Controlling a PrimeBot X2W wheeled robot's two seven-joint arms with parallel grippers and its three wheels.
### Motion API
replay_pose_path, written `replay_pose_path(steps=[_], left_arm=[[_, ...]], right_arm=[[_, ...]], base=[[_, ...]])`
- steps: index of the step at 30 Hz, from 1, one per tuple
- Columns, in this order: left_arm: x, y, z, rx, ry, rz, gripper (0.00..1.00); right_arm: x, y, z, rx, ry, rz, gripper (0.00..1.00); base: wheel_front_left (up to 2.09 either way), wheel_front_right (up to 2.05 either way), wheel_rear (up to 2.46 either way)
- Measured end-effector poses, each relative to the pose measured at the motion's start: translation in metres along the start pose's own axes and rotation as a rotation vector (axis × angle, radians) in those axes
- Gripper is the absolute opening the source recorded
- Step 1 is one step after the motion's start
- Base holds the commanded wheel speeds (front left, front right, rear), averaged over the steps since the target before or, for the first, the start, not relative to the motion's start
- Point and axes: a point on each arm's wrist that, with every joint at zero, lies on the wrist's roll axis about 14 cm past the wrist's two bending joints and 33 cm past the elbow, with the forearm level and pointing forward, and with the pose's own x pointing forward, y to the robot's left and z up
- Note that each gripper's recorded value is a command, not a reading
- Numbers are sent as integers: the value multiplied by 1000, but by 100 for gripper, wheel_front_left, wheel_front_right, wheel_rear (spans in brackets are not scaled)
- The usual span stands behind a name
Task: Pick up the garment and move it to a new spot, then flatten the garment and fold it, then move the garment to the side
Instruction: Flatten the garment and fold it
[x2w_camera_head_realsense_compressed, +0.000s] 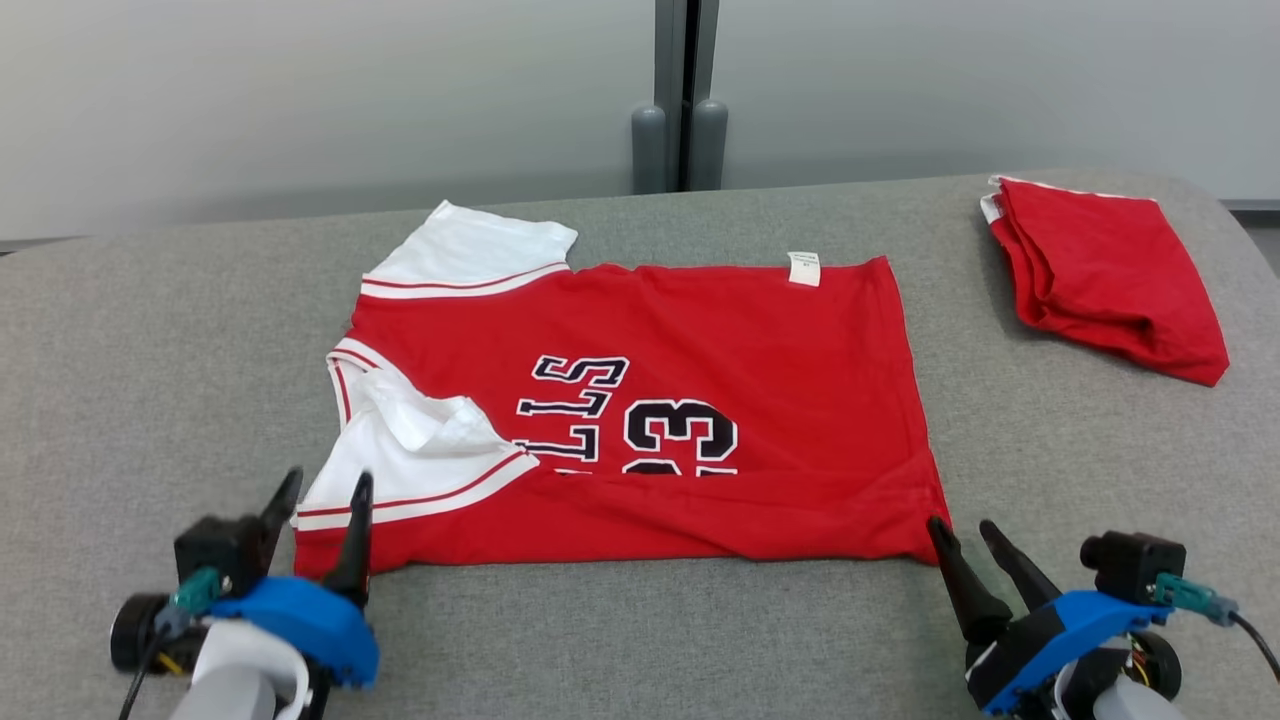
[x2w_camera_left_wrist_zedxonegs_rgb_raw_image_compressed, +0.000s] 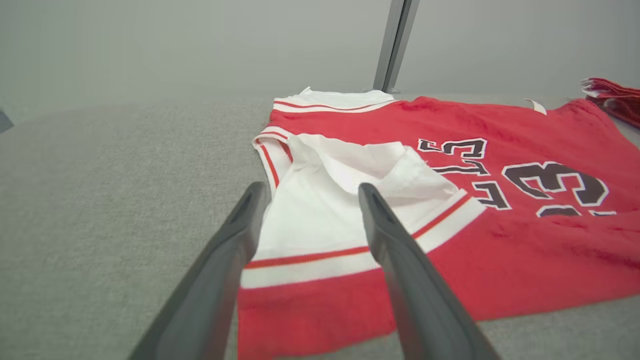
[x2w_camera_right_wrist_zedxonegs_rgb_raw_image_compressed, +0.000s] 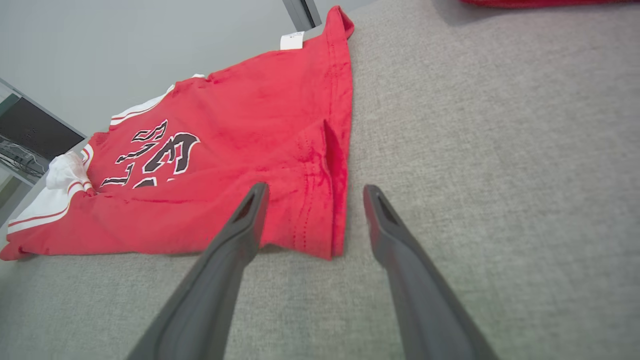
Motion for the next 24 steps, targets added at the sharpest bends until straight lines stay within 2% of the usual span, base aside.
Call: replay_pose_path(steps=[7, 20, 21, 22, 23, 24], left_arm=[[-30, 14, -45, 13, 117, 50, 100], [-20, 21, -65, -55, 195, 101, 100], [-20, 19, -68, -55, 208, 100, 82], [-19, 18, -69, -61, 212, 98, 38], [-19, 18, -68, -73, 211, 103, 0], [-18, 19, -67, -75, 208, 104, 0]], right_arm=[[-7, -14, -12, -76, 35, -29, 100], [17, -2, -30, -134, 119, -8, 100], [18, 0, -30, -133, 116, -5, 31], [19, 2, -29, -127, 111, 0, 0], [19, 5, -30, -123, 107, 6, 0], [19, 7, -30, -121, 104, 11, 0]], base=[[0, 0, 0], [0, 0, 0], [0, 0, 0], [0, 0, 0], [0, 0, 0], [0, 0, 0]])
